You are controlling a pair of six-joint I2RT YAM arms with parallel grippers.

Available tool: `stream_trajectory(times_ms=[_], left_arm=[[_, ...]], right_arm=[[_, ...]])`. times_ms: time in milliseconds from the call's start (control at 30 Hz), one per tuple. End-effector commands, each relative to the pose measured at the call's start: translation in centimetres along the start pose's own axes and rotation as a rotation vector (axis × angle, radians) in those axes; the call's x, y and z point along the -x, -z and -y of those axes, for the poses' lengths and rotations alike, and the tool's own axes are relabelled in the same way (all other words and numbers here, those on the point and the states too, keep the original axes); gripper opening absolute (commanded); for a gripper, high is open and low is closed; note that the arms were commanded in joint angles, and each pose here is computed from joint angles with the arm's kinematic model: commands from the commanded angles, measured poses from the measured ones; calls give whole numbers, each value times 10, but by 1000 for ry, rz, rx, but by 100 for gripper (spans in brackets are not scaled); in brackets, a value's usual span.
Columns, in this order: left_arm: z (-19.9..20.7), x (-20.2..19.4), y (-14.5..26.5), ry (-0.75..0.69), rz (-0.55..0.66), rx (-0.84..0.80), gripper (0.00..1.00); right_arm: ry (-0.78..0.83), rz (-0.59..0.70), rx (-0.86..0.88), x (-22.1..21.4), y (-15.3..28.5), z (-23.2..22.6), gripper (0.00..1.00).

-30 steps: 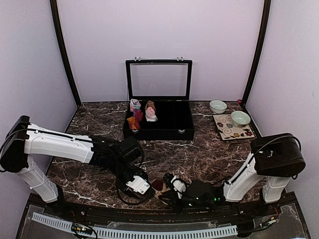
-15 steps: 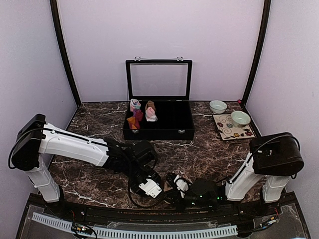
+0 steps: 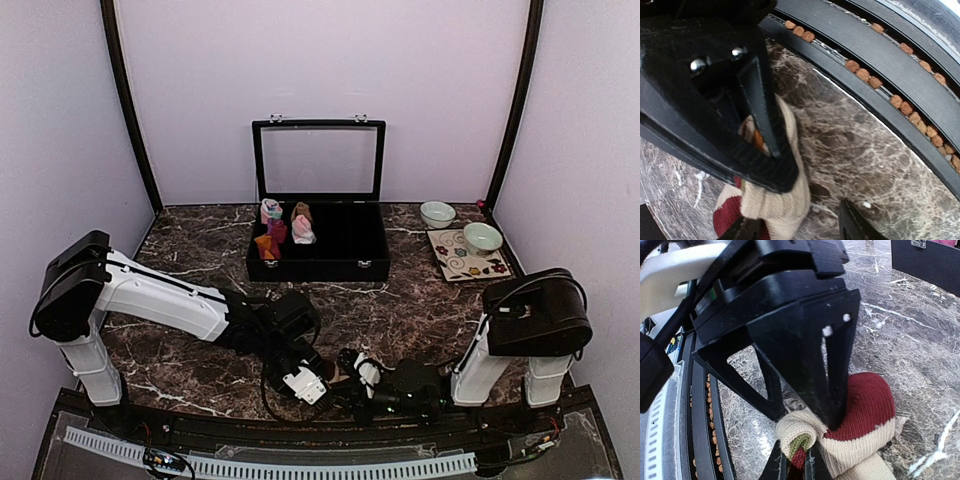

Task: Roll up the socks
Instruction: Pass from the right arm to the left

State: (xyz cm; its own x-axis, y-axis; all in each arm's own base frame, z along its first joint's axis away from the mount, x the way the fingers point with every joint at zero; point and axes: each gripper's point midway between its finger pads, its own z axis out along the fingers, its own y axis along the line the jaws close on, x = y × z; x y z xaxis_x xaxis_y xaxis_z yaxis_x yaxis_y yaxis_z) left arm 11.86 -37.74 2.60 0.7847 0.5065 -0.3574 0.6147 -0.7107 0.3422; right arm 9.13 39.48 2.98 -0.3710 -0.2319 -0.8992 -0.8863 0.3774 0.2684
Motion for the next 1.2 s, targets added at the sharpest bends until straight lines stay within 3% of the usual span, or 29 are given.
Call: stream_trajectory(times_ms=[0,200,333,367,467,533,767,967,1167], left_arm=[[-9,-2,-12,-30,-21,27,52],[-9,-4,-22,-55,-33,7,39],[-1,-14,-29,-64,-75,-19,9],[5,-18,-30,-64,-91,-31,1],[16,-28,-30,-54,-130,-53,0],[20,-36,-28,-39,-154,-50,0],[20,-98,-15,21,-416,65,0],[29,-156,29,121,-627,109,0],[71,-172,64,202,-739,72,0]], right_arm=[[30,-52,15,-19,0,4,0],[28,-13,12,-5,1,6,0],[26,-34,-1,-4,-2,7,1],[23,-37,-1,-5,-1,7,5],[24,-46,-16,-6,1,10,21],[22,-36,-29,-2,6,12,27],[-17,59,-115,28,36,25,35],[-85,43,-193,33,45,47,36],[-112,-41,-244,45,11,70,27]])
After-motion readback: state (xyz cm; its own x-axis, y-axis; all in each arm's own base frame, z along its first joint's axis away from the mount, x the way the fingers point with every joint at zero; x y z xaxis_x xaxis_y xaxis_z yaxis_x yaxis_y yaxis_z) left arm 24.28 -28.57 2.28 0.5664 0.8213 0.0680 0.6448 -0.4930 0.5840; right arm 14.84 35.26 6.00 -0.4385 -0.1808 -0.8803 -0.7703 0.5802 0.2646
